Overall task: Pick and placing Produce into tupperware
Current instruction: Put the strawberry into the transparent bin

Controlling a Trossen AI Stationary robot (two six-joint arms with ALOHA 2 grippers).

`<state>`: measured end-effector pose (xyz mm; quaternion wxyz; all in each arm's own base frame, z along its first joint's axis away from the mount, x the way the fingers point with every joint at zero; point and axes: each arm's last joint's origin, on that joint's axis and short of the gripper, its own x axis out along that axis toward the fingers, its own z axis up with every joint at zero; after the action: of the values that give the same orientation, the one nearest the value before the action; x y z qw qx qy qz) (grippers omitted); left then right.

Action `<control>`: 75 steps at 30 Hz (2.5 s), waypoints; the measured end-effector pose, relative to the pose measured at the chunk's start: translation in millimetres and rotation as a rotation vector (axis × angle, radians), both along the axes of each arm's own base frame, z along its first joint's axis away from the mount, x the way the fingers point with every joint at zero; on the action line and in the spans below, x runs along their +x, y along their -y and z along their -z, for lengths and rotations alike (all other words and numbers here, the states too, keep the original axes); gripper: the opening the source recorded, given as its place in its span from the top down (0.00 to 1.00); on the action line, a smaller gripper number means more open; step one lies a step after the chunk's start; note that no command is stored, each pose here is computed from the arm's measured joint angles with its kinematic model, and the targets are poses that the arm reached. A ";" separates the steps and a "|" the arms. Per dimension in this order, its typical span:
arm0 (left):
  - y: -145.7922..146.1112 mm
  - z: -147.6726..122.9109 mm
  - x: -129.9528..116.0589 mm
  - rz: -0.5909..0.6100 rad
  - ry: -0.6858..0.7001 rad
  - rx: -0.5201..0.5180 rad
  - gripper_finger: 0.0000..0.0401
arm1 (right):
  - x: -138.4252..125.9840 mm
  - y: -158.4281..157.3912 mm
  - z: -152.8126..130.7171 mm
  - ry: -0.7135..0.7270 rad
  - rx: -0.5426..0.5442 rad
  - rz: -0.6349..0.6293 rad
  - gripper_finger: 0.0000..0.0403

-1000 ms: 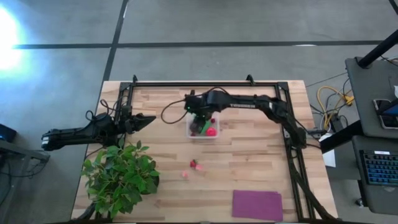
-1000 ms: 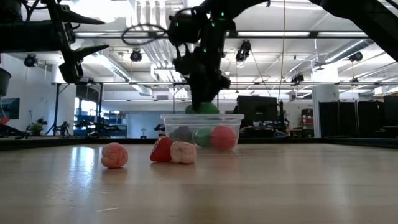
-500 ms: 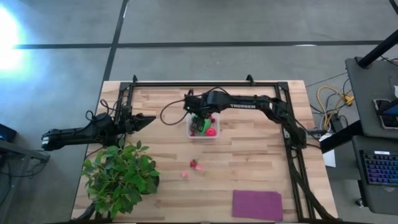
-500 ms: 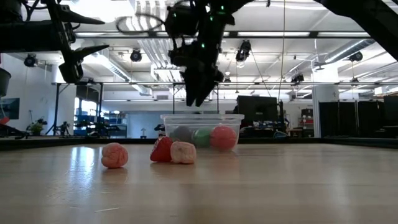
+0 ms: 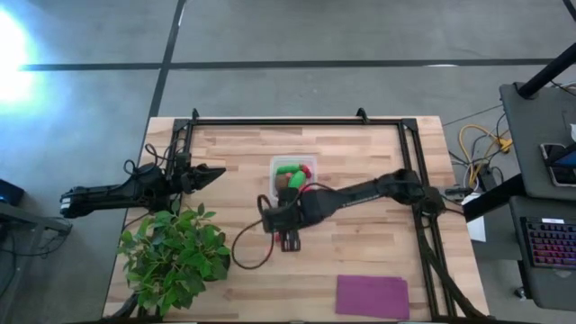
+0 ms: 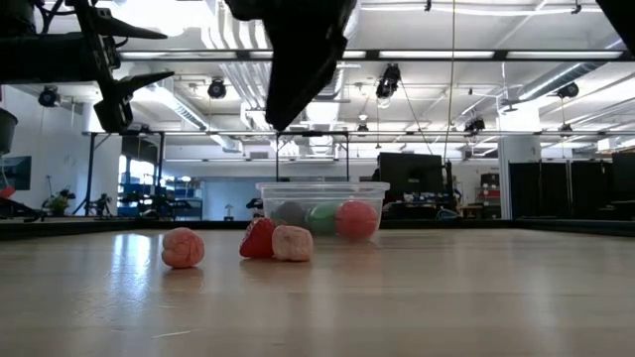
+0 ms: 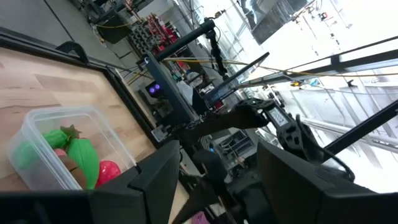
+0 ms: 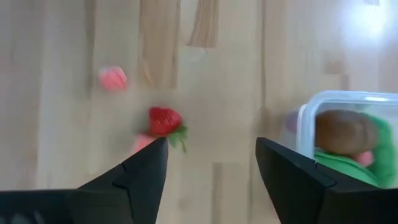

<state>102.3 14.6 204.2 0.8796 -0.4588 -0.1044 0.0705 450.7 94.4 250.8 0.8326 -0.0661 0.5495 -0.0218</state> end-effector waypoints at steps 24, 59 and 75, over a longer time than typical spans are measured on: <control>0.0 0.0 0.0 0.000 0.000 0.000 0.50 | 14.6 -30.4 65.7 -0.053 0.147 0.109 0.42; 0.0 0.0 0.0 0.000 0.000 0.000 0.50 | 13.6 -23.9 97.5 -0.009 0.134 0.143 0.59; 0.0 0.0 0.0 0.000 0.000 0.000 0.50 | 14.1 -20.1 52.6 0.058 0.069 0.178 0.60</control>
<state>102.3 14.7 204.2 0.8796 -0.4588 -0.1044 0.0705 464.8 114.5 198.2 0.8448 0.0121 0.5291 -0.0786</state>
